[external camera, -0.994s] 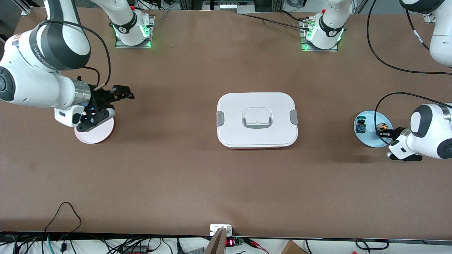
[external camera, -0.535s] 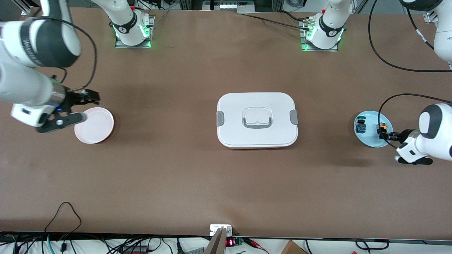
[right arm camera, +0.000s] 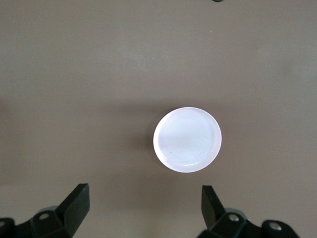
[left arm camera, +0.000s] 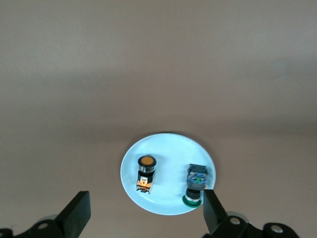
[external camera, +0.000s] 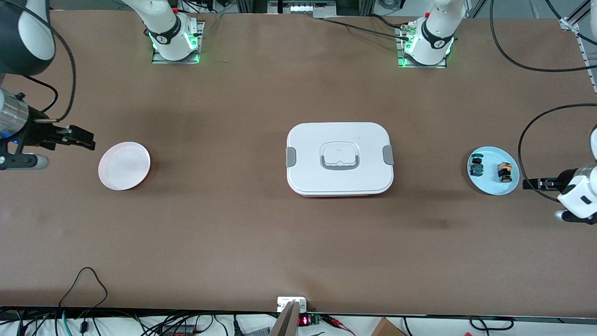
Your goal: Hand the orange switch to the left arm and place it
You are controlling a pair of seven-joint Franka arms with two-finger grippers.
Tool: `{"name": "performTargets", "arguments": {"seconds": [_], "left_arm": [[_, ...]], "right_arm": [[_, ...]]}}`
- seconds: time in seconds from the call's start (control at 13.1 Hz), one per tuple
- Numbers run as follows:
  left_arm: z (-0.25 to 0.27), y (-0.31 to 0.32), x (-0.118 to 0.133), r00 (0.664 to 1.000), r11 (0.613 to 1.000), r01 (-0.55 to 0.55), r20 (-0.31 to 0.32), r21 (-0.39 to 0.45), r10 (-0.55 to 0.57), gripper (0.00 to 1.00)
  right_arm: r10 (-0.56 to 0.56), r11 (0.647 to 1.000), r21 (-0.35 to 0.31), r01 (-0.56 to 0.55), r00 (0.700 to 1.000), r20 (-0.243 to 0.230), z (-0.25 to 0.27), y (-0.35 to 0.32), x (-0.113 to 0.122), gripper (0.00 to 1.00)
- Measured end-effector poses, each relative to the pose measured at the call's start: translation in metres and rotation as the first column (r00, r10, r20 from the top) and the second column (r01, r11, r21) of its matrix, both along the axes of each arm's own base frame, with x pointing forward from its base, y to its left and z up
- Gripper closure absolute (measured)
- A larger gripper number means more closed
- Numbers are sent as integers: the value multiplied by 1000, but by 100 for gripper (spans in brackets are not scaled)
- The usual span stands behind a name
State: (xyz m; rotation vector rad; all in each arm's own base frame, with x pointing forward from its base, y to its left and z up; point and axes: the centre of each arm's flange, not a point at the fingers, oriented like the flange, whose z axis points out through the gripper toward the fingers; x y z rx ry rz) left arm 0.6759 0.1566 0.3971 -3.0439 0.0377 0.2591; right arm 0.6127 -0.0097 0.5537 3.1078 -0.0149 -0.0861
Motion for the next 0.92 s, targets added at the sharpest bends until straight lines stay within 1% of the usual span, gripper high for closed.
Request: {"name": "performTargets", "arguments": {"seconds": [0.08, 0.15, 0.31, 0.54, 0.61, 0.76, 0.92], "left_arm": [[17, -8, 0, 1000, 1000, 8, 15, -1, -8, 0], [33, -18, -1, 1000, 1000, 16, 17, -7, -16, 0], [62, -34, -5, 1000, 999, 21, 17, -36, -20, 0], [92, -48, -8, 999, 998, 35, 17, -54, -34, 0], [98, -55, -8, 999, 997, 44, 16, -59, -43, 0], [111, -68, -8, 998, 996, 65, 32, -67, -63, 0], [129, -88, -10, 994, 993, 98, 60, -71, -94, 0]], "right_arm": [[-11, 1000, 4, 11, 1000, 8, 7, -8, -3, 0], [-19, 1000, 6, 19, 1000, 11, 14, -13, -8, 0], [-22, 1000, 11, 22, 1000, -4, 15, -14, -14, 0], [-22, 1000, 13, 23, 999, -38, -3, -14, -18, 0], [-22, 1000, 13, 23, 999, -29, -8, -14, -18, 0], [-21, 1000, 17, 21, 1000, 4, -13, -15, -22, 0], [-17, 1000, 24, 17, 1000, 13, -3, -13, -34, 0]]}}
